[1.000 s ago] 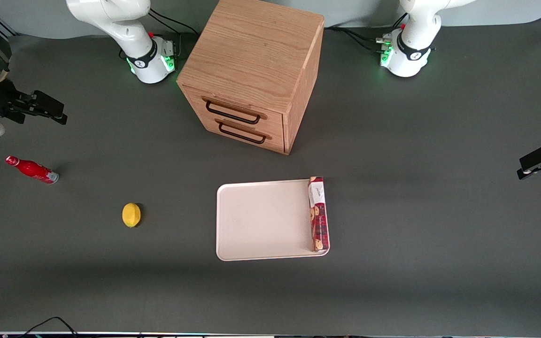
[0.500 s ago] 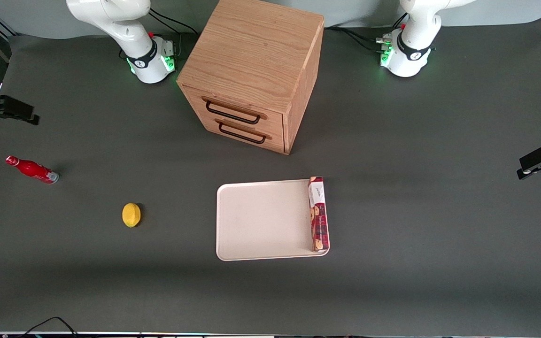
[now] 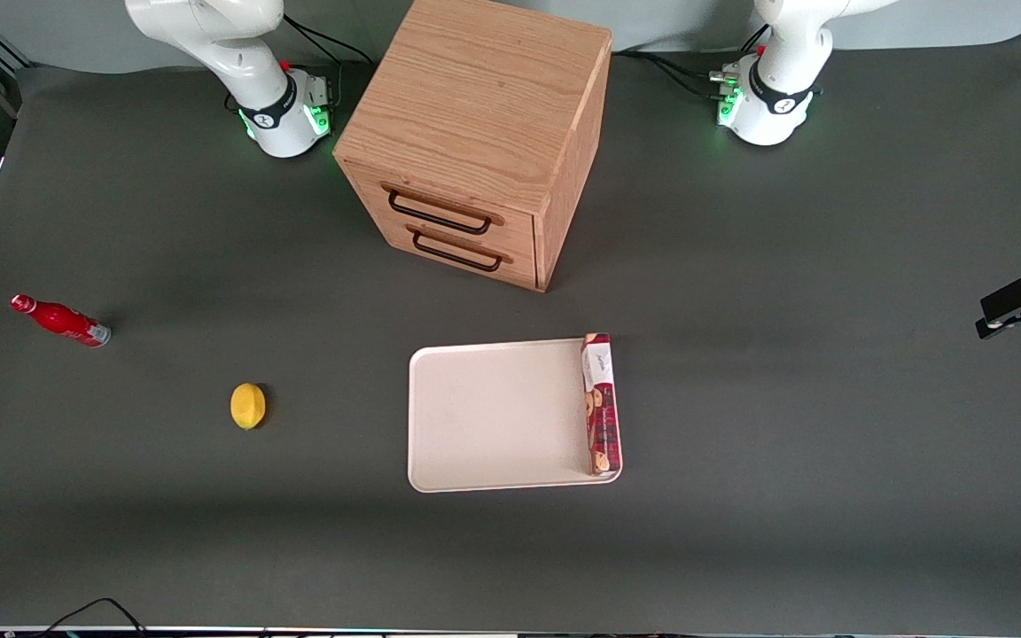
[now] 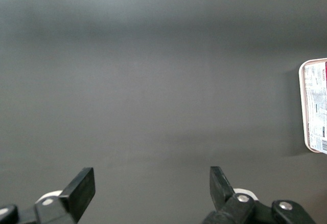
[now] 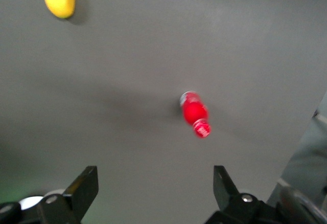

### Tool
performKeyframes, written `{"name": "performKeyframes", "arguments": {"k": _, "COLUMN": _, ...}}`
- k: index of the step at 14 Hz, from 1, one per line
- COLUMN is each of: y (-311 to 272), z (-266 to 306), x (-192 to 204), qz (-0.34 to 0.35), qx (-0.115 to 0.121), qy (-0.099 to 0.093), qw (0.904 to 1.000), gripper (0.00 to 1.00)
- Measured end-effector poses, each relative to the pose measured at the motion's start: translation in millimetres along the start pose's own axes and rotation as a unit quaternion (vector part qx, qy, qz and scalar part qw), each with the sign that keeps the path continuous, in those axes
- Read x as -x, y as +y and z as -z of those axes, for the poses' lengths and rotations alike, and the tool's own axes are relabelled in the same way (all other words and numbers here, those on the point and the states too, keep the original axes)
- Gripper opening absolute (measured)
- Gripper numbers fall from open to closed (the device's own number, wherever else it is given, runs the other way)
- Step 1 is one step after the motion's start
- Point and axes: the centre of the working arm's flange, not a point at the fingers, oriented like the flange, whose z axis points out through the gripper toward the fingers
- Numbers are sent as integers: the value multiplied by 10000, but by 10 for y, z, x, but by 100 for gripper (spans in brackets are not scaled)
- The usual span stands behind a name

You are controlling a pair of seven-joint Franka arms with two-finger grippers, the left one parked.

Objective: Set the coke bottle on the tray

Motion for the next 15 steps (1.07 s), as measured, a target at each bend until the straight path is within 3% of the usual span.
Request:
{"name": "performKeyframes", "arguments": {"k": 4, "y": 363, "z": -985, "x": -214, "qz": 671, "qx": 372, "qy": -146, "qw": 9969, "gripper": 100}}
{"name": "performKeyframes", "arguments": {"k": 7, "y": 451, "z": -1505, "x": -72, "qz": 622, "qx": 543, "qy": -56, "qw": 9966, "gripper": 100}}
{"name": "performKeyframes", "arguments": {"k": 15, "y": 384, "z": -1947, "x": 160, "qz": 462, "qx": 257, "qy": -162, "qw": 9985, "gripper": 99}}
